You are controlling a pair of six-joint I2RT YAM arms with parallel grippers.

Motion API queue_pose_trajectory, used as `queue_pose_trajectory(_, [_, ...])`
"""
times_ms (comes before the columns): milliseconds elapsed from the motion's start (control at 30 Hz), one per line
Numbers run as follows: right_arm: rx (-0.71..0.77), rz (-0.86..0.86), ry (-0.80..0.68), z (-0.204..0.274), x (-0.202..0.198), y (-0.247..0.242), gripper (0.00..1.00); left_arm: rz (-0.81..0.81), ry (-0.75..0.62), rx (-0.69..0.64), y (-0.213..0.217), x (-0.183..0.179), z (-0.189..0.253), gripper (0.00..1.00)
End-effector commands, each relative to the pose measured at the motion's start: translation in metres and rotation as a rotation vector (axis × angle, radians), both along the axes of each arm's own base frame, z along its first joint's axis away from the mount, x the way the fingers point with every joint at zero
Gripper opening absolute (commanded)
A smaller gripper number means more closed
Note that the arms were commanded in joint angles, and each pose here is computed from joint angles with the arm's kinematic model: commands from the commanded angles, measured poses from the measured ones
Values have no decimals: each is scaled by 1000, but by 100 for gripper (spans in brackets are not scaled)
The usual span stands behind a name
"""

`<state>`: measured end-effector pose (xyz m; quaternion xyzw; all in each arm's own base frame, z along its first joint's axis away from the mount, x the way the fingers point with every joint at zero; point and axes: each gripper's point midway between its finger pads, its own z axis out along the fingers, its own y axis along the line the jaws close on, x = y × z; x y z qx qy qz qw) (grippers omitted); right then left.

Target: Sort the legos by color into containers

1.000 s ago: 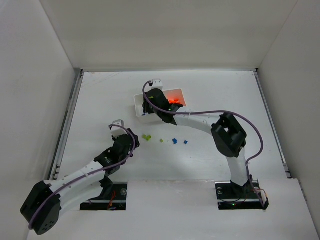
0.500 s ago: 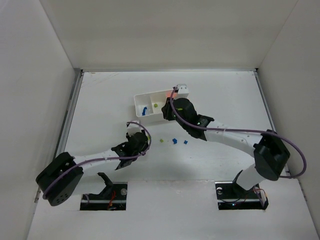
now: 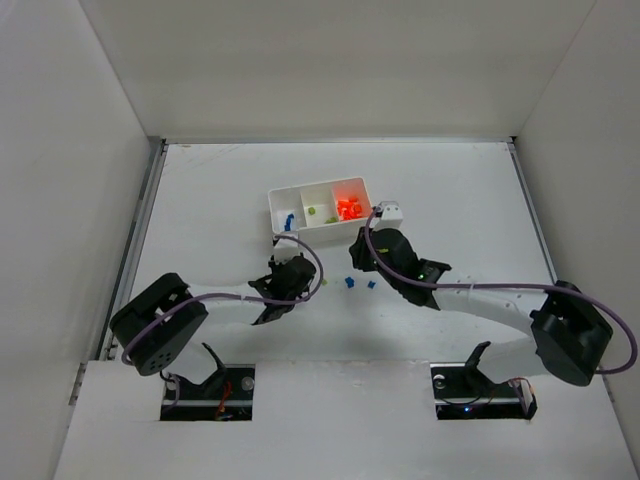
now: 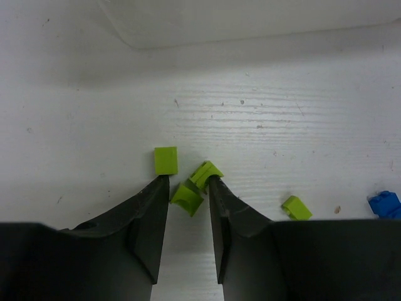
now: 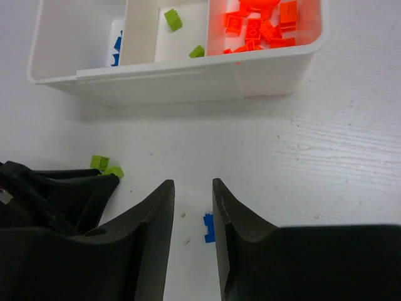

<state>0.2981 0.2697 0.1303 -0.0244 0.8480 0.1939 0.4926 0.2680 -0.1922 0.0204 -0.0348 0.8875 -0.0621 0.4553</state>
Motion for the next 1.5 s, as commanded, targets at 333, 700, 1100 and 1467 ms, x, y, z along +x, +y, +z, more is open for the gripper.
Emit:
queue_pose_trajectory(333, [112, -96, -59, 15, 3, -43, 38, -15, -6, -4, 0, -18, 29, 13])
queue_pose_trajectory(700, [117, -102, -56, 11, -8, -54, 35, -18, -200, -162, -37, 44, 130, 13])
queue_pose_trajectory(1100, [42, -121, 127, -53, -42, -59, 38, 8, -217, -103, -66, 149, 123, 21])
queue_pose_trajectory(1467, [-37, -101, 228, -87, -53, -45, 49, 0, -259, -129, -52, 117, 142, 41])
